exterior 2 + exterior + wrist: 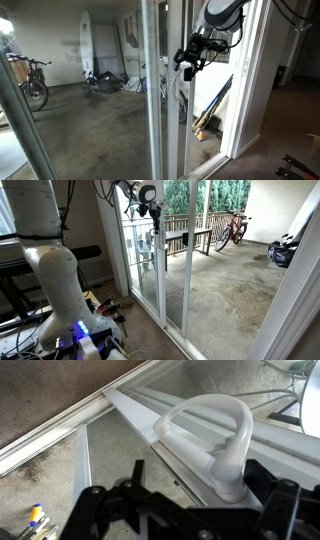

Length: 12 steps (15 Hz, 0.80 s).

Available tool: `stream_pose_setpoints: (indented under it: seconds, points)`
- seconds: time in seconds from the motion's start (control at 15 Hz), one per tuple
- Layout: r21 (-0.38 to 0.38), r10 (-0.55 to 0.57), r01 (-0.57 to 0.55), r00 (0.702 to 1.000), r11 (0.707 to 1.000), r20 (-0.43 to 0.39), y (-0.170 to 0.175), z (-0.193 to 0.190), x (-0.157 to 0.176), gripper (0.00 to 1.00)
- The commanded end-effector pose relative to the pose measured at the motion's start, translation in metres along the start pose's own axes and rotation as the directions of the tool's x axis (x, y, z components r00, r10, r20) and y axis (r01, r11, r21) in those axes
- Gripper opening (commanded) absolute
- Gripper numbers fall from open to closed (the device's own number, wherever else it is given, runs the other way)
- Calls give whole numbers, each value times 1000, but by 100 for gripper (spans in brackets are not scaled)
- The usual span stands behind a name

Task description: Slide the glass door to the right

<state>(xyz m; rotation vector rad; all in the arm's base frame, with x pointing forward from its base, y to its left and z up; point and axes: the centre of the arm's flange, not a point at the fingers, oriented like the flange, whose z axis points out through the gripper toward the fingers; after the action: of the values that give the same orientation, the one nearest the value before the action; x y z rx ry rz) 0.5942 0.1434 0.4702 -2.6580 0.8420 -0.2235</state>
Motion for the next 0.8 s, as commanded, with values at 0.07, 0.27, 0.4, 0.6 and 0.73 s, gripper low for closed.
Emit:
stream_pose_setpoints:
  seconds: [0.07, 0.27, 0.4, 0.6, 0.73]
  points:
    - [-25, 26, -26, 1000, 999, -16, 3, 10, 9, 100]
    - [-26, 25, -25, 1000, 999, -4, 2, 15, 7, 100]
    - [-36, 28, -28, 1000, 999, -7, 3, 17, 8, 100]
    - [-51, 32, -33, 999, 998, -17, 6, 17, 10, 100]
    - [-63, 36, -37, 999, 997, -28, 9, 15, 13, 100]
